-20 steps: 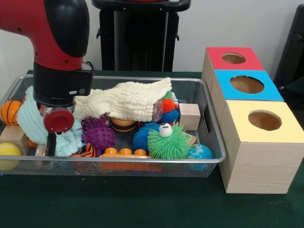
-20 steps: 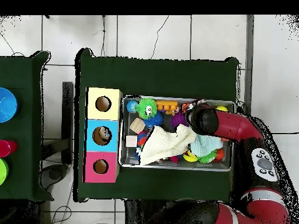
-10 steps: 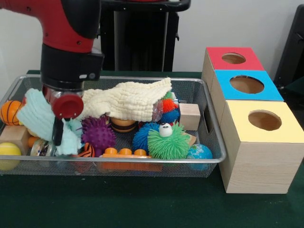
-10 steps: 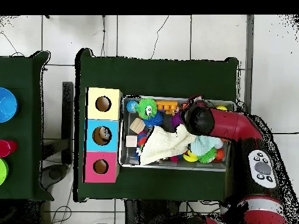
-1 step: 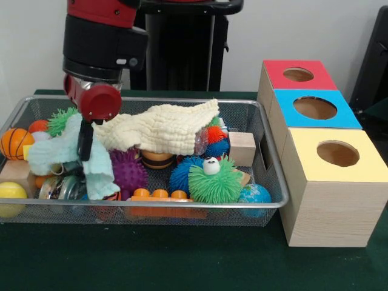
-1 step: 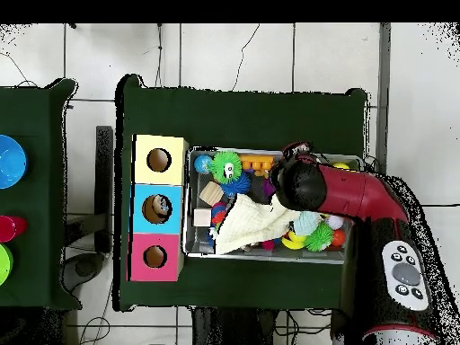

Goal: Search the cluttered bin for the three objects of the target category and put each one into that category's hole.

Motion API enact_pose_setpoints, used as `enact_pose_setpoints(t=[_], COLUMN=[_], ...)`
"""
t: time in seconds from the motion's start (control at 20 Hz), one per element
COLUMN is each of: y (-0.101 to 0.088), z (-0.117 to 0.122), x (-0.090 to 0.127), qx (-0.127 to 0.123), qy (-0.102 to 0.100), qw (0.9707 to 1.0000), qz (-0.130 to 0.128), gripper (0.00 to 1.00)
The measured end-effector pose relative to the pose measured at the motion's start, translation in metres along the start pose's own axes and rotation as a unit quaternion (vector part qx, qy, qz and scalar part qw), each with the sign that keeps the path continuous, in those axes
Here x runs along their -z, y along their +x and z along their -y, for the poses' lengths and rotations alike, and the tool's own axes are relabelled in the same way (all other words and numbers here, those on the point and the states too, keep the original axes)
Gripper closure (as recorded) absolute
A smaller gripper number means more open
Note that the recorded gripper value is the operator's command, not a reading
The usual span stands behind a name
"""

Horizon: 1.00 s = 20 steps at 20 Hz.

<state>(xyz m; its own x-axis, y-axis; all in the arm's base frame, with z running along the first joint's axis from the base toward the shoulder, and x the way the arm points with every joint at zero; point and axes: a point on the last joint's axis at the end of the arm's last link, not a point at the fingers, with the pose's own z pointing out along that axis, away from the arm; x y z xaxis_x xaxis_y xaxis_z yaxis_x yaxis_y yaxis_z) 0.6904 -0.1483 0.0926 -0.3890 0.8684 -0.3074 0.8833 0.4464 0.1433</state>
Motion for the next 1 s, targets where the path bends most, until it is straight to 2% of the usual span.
enact_pose_setpoints(t=[0.3, 1.0], y=[0.007, 0.046], z=[-0.007, -0.012], x=[0.013, 0.015], qx=[-0.011, -0.028], qy=[-0.005, 0.001], qw=[0.9999, 0.9987], qz=[-0.007, -0.043], gripper=[1.0, 1.0])
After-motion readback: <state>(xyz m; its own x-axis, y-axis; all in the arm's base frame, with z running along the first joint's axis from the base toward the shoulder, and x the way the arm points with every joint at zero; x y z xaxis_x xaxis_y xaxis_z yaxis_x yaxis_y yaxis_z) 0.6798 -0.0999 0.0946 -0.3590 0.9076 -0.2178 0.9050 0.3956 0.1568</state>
